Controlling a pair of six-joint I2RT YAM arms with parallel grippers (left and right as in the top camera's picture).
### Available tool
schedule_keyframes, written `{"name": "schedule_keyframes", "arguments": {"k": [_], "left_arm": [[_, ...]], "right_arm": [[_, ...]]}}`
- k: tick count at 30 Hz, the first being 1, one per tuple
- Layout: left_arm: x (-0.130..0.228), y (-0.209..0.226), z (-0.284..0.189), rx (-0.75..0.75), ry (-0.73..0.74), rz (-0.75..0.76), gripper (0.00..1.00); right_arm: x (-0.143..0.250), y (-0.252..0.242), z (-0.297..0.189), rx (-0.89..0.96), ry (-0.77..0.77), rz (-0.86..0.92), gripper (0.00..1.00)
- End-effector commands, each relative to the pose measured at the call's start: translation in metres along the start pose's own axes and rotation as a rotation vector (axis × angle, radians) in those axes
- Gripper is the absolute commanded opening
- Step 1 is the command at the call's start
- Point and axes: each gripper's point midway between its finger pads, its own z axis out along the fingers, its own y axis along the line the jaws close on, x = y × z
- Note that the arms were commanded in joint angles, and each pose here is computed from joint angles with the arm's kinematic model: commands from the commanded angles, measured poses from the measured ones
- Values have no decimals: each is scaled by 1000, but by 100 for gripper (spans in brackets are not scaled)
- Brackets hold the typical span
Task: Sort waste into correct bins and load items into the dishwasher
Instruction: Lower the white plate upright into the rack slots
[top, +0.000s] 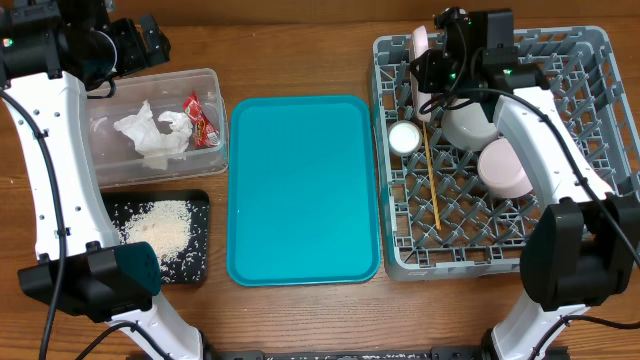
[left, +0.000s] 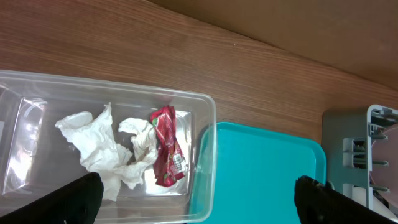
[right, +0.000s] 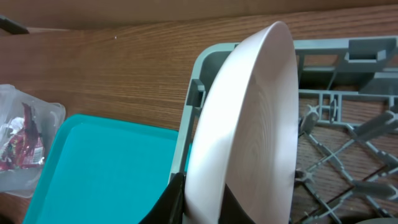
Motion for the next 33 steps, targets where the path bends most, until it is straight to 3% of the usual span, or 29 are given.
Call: {"name": "schedule_keyframes", "arguments": {"k": [1,6,13,17,22,31,33], "left_arm": [[-3,-3,-4,0,-14,1,100],[-3,-3,-4,0,-14,1,100],[-3,-3,-4,0,-14,1,100],[-3,-3,-4,0,-14,1,100],[-3,-3,-4,0,-14,1,100],[-3,-3,-4,-1,-14,1,100],[-3,-3,-5,0,-15,1,100]], "right_arm": [[-3,-15,-7,38,-4,20,9],[1,-31,-12,61,11,52,14],[4,-65,-24,109,21,115,28],[7,-86,-34,138,25,156,43],[5,-99,-41,156,14,176,55],[-26,-97,-93,182,-115,156,68],[-32,-95,-109,195,-141,151,77]]}}
